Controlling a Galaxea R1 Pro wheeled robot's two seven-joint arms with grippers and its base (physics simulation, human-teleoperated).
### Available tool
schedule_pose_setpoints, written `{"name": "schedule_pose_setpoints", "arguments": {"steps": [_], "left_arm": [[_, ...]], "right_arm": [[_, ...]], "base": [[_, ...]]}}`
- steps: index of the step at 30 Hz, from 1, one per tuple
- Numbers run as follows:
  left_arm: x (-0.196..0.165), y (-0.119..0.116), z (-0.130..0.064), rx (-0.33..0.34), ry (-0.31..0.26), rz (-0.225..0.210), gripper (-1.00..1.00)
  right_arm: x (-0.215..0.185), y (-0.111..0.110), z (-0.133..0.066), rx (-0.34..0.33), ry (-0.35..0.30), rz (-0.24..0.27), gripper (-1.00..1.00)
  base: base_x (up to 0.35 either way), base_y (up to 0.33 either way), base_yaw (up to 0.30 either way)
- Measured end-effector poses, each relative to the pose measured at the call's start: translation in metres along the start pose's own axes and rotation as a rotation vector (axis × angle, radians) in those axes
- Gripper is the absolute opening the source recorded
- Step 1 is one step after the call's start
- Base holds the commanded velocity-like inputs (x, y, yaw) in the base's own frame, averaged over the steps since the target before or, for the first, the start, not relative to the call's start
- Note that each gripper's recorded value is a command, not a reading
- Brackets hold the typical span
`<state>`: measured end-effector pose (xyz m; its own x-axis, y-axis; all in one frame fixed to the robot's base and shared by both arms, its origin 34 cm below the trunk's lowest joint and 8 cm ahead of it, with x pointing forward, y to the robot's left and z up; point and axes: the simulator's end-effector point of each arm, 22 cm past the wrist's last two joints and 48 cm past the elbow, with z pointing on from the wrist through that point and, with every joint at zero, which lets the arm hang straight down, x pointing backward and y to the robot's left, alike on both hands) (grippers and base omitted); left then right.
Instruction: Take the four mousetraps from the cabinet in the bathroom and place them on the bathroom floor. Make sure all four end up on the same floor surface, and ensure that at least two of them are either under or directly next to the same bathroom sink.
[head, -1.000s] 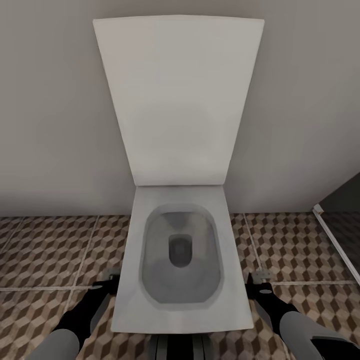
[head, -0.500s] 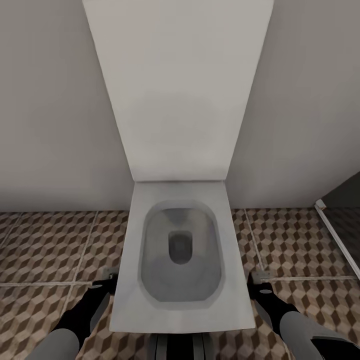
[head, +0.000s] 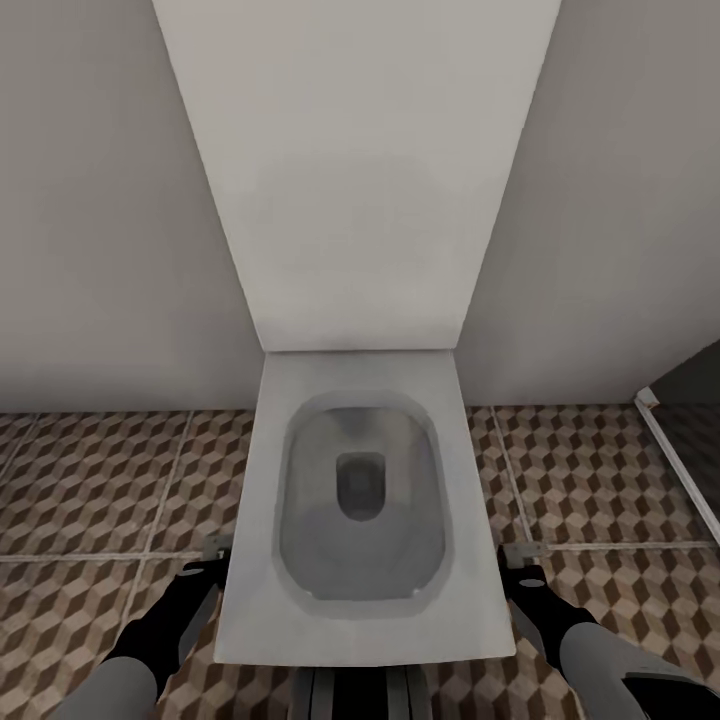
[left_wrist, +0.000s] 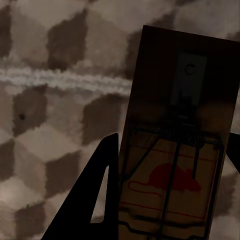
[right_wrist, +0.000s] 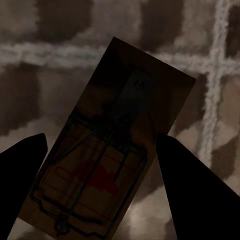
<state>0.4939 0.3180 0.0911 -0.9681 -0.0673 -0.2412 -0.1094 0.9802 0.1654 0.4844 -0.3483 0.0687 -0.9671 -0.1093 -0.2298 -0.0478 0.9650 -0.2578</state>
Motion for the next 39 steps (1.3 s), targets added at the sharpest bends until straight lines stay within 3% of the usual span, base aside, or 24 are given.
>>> {"name": "schedule_pose_setpoints", "arguments": {"steps": [15, 24, 31, 39], "left_arm": [[-0.001, 0.006, 0.0, -0.009, -0.002, 0.0, -1.0], [-0.01, 0.037, 0.002, -0.048, -0.019, -0.016, -1.0], [-0.014, 0.041, 0.001, -0.052, -0.027, -0.019, -1.0], [0.002, 0.038, 0.012, -0.053, 0.005, -0.013, -1.0]], "right_arm": [[0.0, -0.002, 0.0, 0.003, 0.001, 0.001, -1.0], [0.001, -0.005, 0.001, 0.006, 0.002, 0.005, -1.0], [0.001, -0.005, 0.001, 0.006, 0.002, 0.006, -1.0], [0.017, -0.001, 0.01, 0.002, 0.033, -0.001, -1.0]], "base": [[0.0, 0.0, 0.0], [0.0, 0.0, 0.0], [0.0, 0.0, 0.0], [0.0, 0.0, 0.0]]}}
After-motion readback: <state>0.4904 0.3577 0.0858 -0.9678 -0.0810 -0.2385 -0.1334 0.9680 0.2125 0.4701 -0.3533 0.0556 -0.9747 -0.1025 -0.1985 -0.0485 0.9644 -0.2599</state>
